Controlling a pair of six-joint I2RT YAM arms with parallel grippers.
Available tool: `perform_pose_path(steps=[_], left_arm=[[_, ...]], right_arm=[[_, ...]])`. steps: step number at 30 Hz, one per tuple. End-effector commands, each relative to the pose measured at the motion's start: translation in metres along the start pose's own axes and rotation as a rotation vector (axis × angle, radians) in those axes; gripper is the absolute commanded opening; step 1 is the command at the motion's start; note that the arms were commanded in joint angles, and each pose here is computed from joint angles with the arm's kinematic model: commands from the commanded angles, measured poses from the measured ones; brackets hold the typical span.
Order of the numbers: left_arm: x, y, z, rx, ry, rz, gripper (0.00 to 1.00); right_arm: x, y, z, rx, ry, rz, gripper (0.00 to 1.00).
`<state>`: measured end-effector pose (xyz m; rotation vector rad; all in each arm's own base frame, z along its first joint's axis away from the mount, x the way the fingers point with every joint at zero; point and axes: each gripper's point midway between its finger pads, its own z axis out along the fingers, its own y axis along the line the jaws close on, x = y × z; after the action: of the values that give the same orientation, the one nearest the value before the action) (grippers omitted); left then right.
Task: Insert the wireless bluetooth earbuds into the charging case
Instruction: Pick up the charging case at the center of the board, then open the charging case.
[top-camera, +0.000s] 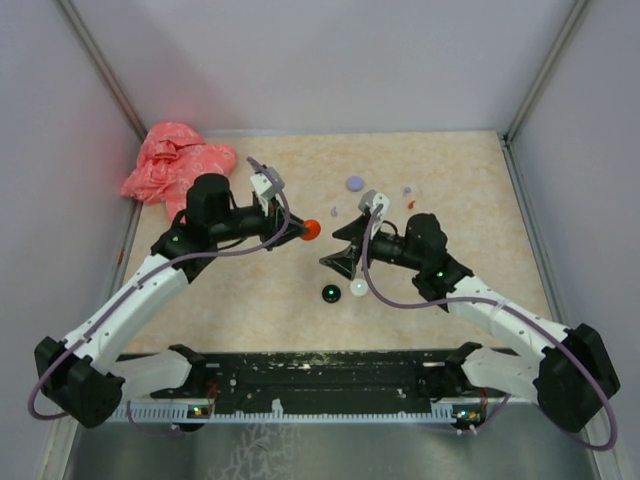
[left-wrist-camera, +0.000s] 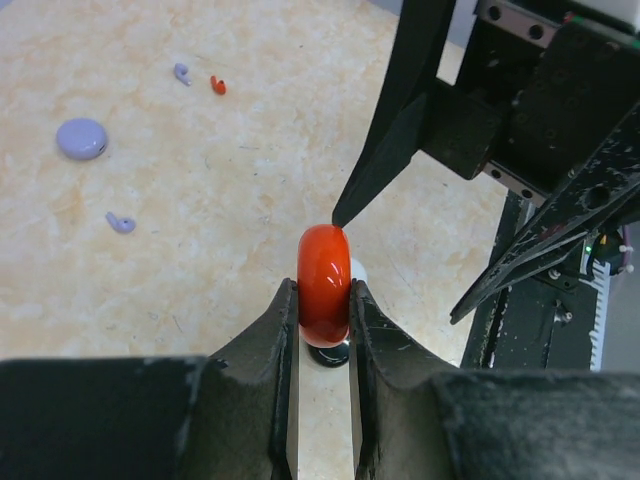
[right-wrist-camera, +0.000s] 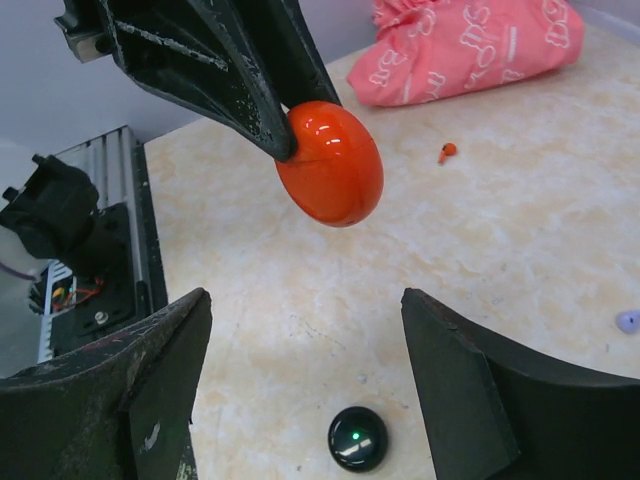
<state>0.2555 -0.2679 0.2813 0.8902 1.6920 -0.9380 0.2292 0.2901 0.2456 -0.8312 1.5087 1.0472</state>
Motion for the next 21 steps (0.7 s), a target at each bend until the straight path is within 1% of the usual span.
perform_pose_path(steps=[1,5,8,14,21], left_arm=[[-0.017,-0.020,-0.009,0.117,-0.008,0.131,0.06],[-0.016,-0.034,-0.011,0.208,0.014,0.163,0.08],[-0.014,-0.040,-0.012,0.244,0.032,0.177,0.09],[-0.010,-0.048,-0.007,0.267,0.078,0.196,0.10],[-0.009,-0.054,-0.006,0.281,0.105,0.214,0.09]], right_arm=[[-0.027,0.020,0.005,-0.142,-0.052,-0.116,0.75],[-0.038,0.020,0.007,-0.149,-0.095,-0.156,0.72],[-0.043,0.021,0.009,-0.160,-0.104,-0.166,0.70],[-0.048,0.035,0.012,-0.259,-0.107,-0.162,0.64],[-0.048,0.041,0.012,-0.301,-0.118,-0.167,0.54]])
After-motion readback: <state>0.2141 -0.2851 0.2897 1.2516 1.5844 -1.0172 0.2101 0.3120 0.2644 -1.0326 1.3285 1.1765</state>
